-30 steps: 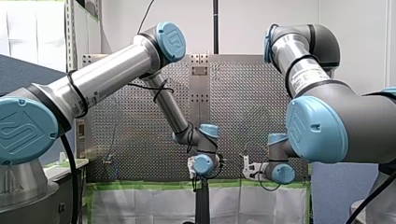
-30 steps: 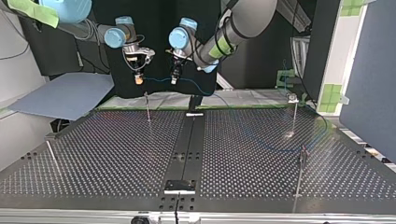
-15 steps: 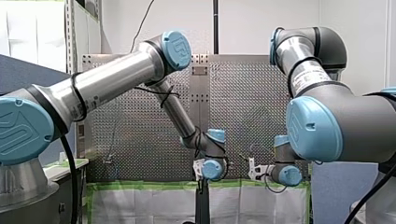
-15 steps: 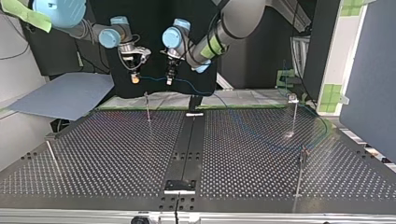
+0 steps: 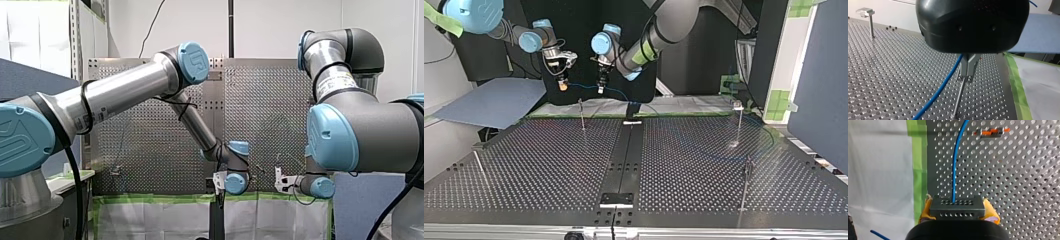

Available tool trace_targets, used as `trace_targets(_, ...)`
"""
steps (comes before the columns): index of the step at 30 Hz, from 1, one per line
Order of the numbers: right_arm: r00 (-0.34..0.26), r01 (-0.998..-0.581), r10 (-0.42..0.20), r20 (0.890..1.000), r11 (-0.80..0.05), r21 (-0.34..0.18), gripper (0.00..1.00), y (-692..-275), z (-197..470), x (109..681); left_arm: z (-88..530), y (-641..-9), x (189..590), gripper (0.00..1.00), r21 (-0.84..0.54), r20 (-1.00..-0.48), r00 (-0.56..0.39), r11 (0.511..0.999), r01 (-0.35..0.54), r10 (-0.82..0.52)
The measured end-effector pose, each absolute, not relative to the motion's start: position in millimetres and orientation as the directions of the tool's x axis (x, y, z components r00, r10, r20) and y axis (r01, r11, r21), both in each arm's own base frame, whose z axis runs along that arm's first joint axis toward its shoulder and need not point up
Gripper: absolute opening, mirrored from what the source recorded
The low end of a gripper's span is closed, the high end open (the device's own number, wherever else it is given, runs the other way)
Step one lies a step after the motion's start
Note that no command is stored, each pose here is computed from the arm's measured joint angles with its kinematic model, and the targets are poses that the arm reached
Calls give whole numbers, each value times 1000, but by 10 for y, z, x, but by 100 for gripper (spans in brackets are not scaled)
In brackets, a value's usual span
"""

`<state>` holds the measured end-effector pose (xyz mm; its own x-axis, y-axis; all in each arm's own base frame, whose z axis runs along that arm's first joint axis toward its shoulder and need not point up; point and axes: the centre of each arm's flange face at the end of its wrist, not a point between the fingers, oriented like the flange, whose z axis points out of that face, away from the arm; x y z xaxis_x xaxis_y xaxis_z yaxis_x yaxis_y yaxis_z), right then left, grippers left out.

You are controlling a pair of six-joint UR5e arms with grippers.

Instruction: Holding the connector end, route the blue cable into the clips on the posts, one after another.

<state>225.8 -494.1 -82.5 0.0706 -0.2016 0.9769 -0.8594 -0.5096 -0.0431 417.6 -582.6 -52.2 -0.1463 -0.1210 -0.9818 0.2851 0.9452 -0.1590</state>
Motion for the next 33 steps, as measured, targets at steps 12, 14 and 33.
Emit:
trace_targets(12, 91, -862, -181, 979, -506, -14, 0, -5007, -803, 2292, -787, -5978, 4319, 0, -139, -982, -163, 948, 288, -95)
trace_targets(14, 78, -870, -187, 979, -493, -25, 0, -5032, -801, 2255, -774, -6021, 4357, 0, -143, -982, -158, 947, 287, -100)
trace_targets(33, 21, -887, -173, 985, -458, -62, 0, -5307, -740, 2072, -731, -6042, 4462, 0, -126, -990, -97, 962, 244, -105)
